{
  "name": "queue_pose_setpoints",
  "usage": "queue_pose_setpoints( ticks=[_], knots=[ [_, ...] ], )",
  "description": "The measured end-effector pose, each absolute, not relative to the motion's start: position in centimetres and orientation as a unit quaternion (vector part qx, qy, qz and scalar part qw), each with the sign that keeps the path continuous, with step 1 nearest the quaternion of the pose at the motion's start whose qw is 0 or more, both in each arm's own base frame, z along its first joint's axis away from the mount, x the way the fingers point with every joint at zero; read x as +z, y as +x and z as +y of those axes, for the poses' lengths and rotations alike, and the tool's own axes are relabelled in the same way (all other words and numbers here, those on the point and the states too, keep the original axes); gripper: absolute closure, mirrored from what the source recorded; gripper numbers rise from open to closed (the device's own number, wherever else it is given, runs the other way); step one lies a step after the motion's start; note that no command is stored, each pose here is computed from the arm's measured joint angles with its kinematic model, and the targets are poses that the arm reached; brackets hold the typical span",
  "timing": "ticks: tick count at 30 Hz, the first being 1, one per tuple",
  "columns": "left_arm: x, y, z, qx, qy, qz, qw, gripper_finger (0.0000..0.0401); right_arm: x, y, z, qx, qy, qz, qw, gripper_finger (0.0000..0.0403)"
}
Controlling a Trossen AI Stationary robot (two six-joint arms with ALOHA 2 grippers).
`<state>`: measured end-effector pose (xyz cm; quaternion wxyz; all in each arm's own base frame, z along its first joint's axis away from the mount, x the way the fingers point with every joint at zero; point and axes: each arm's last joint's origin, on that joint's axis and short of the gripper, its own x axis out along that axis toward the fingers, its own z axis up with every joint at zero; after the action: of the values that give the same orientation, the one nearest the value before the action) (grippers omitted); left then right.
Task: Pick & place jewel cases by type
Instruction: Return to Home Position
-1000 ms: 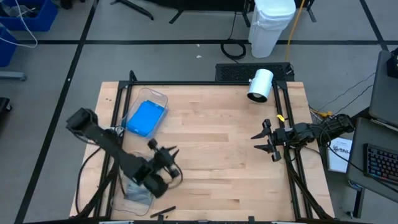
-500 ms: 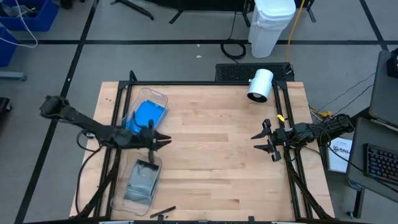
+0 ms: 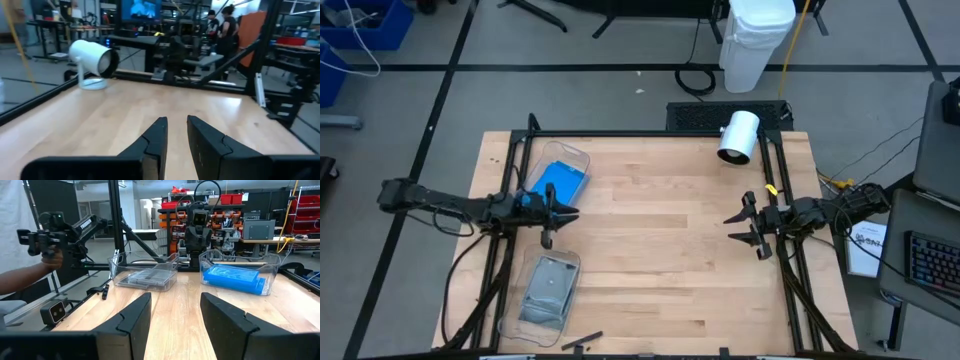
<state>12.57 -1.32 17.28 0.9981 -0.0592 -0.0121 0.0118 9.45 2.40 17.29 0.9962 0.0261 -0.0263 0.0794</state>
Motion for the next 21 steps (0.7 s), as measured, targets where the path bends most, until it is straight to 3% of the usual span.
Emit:
queue_pose_setpoints(
  ticks=[5,21],
  knots=[
    [16.7,11.5,-0.7,0.051,-0.052,0.011,0.997,0.0322,17.3,9.4,2.4,0.079,0.026,-0.026,0.996,0.0238],
    [16.5,10.2,-0.5,0.049,-0.012,0.022,0.999,0.0322,17.3,9.4,2.4,0.079,0.026,-0.026,0.996,0.0238]
  ],
)
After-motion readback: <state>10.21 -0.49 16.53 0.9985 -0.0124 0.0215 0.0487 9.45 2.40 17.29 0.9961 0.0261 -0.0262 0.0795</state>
